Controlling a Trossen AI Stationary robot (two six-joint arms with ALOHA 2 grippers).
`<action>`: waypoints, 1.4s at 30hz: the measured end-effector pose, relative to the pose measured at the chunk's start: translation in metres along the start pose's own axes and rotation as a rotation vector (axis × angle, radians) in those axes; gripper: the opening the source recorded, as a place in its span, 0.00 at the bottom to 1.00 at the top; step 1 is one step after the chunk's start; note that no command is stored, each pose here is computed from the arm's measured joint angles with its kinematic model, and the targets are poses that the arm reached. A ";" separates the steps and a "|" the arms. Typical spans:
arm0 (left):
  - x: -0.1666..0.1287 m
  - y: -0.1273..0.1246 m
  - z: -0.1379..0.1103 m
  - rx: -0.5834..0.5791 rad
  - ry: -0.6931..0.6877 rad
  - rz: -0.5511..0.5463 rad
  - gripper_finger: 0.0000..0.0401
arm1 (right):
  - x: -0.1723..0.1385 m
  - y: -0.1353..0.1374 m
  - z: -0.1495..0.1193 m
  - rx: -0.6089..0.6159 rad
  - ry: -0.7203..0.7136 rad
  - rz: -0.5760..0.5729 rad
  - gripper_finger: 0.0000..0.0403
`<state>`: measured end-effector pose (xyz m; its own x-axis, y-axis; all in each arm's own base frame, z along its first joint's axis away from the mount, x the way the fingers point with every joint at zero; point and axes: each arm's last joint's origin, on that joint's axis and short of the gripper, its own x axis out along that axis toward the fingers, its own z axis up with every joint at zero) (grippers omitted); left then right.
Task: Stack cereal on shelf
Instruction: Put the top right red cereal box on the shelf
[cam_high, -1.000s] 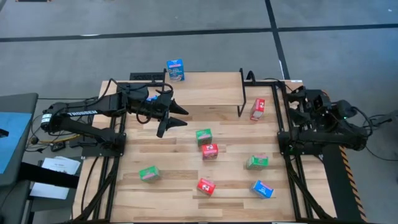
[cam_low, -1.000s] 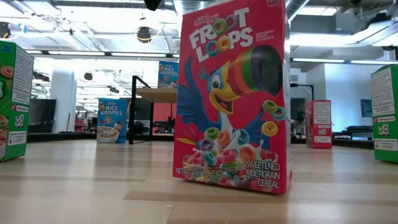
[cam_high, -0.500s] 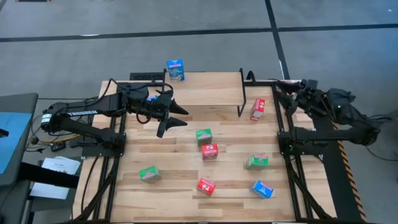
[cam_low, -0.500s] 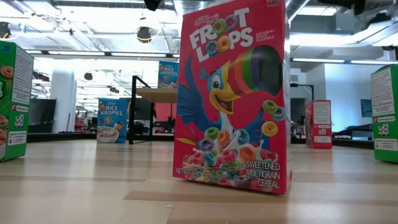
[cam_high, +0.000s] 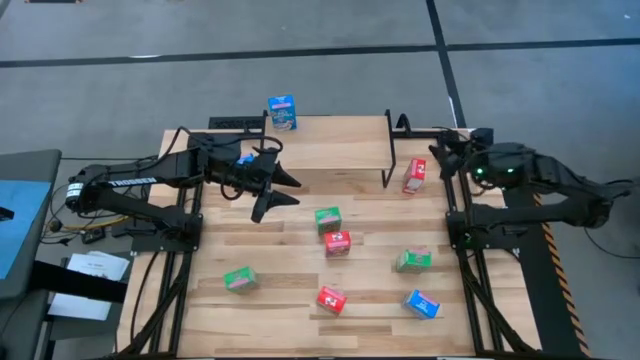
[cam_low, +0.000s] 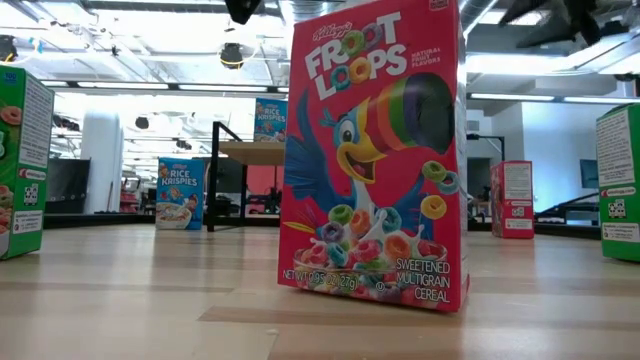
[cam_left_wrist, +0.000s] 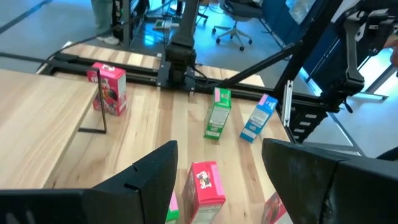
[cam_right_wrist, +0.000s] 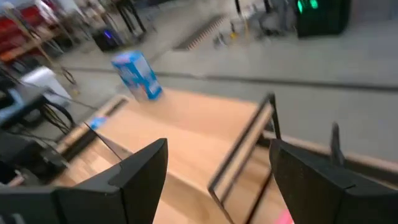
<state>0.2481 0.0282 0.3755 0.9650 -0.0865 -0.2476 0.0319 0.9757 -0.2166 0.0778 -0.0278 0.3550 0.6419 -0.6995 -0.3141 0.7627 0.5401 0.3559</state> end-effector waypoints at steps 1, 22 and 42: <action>0.000 0.000 0.000 -0.001 0.003 0.000 0.56 | 0.002 0.000 -0.003 0.012 0.025 -0.019 0.76; 0.002 -0.014 -0.004 0.044 0.029 -0.055 0.56 | 0.033 0.003 -0.037 0.162 0.261 -0.373 0.76; 0.003 -0.019 -0.007 0.110 0.048 -0.071 0.56 | 0.061 -0.012 -0.032 0.115 0.437 -0.481 0.76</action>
<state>0.2487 0.0084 0.3722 0.9457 -0.1634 -0.2811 0.1309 0.9827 -0.1307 0.1108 -0.0622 0.3035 0.2229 -0.5827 -0.7815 0.9748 0.1442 0.1704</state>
